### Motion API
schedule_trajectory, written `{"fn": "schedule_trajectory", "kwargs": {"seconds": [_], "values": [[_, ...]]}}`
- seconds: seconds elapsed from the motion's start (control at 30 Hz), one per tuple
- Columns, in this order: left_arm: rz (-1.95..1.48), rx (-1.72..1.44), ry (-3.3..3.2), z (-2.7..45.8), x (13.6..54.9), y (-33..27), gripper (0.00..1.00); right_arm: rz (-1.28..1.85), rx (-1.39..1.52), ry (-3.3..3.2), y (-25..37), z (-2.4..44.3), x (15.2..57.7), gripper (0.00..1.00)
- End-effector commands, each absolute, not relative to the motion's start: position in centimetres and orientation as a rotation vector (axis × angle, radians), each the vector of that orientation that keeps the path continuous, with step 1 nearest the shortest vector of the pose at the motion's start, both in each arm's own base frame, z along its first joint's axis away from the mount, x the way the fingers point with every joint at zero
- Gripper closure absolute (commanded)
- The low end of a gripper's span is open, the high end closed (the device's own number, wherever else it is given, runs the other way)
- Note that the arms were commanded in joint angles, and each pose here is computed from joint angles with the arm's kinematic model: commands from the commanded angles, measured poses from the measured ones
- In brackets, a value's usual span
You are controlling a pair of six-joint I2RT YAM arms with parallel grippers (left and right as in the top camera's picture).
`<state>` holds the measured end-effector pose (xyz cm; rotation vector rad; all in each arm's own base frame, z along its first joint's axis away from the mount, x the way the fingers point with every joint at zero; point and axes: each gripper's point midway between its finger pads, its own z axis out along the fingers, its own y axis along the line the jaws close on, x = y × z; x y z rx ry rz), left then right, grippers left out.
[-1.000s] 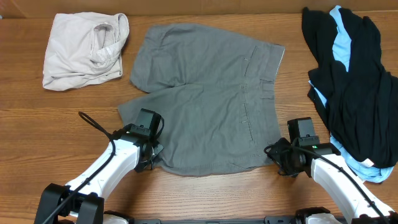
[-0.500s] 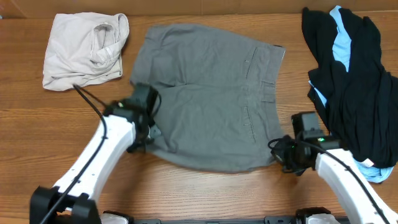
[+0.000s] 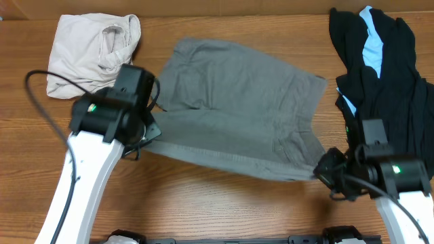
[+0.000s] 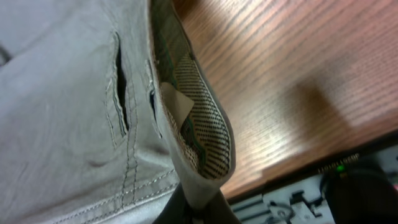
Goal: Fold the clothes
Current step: 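Lift the bottom hem with both grippers and fold it up over the waistband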
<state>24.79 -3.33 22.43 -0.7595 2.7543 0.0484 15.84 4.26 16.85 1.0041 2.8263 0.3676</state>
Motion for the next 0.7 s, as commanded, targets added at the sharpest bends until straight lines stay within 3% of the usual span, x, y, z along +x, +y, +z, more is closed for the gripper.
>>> {"fn": "schedule_trajectory", "kwargs": {"seconds": [0.0,0.27,0.67], "values": [[0.060,-0.710,2.644,25.2,24.4,-2.0,0.96,0.336,0.980,2.754,3.3,18.3,15.7,0.96],[-0.013,-0.679,2.514,25.9,29.4,-3.0,0.96,0.248,0.979,2.712,2.3,17.3,18.5,0.96],[-0.041,-0.617,2.330,21.1,44.0,-5.7,0.96,0.114,1.010,2.679,-0.5,12.6,27.4,0.96]]}}
